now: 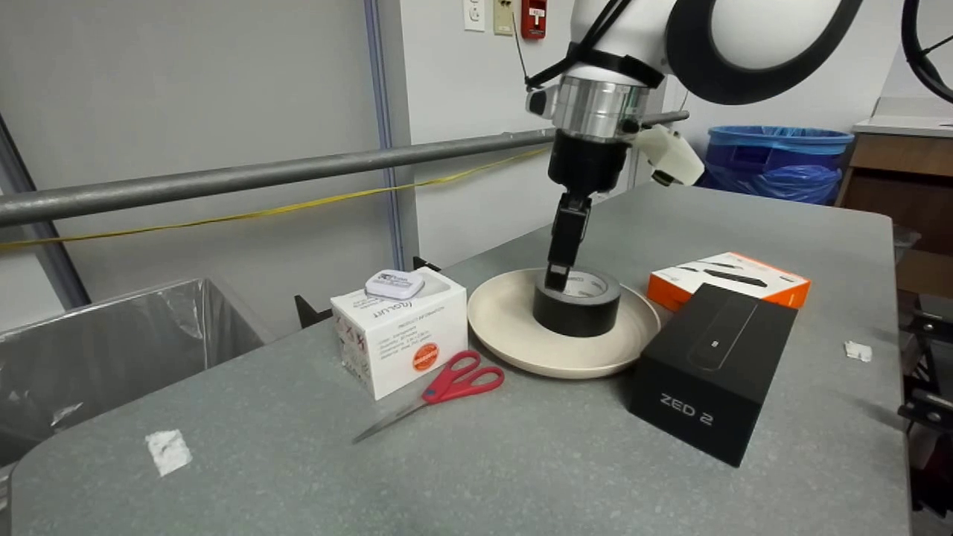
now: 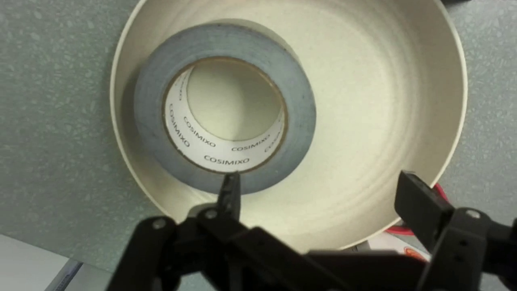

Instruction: Put the black masking tape on the plate

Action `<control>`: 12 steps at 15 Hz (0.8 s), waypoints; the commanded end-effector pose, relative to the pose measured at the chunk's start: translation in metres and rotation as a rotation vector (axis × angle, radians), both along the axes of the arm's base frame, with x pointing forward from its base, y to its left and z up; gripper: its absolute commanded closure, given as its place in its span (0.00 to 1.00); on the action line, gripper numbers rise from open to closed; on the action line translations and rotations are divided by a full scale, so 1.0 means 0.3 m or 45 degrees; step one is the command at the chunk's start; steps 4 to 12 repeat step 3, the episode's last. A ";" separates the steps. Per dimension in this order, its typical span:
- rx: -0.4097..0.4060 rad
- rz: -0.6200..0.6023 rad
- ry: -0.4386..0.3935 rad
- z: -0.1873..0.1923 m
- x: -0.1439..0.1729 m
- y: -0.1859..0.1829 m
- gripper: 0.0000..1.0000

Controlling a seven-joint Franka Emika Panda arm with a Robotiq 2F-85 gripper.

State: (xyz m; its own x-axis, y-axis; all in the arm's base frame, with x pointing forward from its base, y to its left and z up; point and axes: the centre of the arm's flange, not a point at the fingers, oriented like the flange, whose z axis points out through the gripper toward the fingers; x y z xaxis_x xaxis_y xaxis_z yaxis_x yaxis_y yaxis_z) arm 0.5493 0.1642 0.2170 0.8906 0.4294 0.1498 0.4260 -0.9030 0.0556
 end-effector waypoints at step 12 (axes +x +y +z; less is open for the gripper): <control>0.002 -0.012 -0.001 0.025 0.003 -0.005 0.00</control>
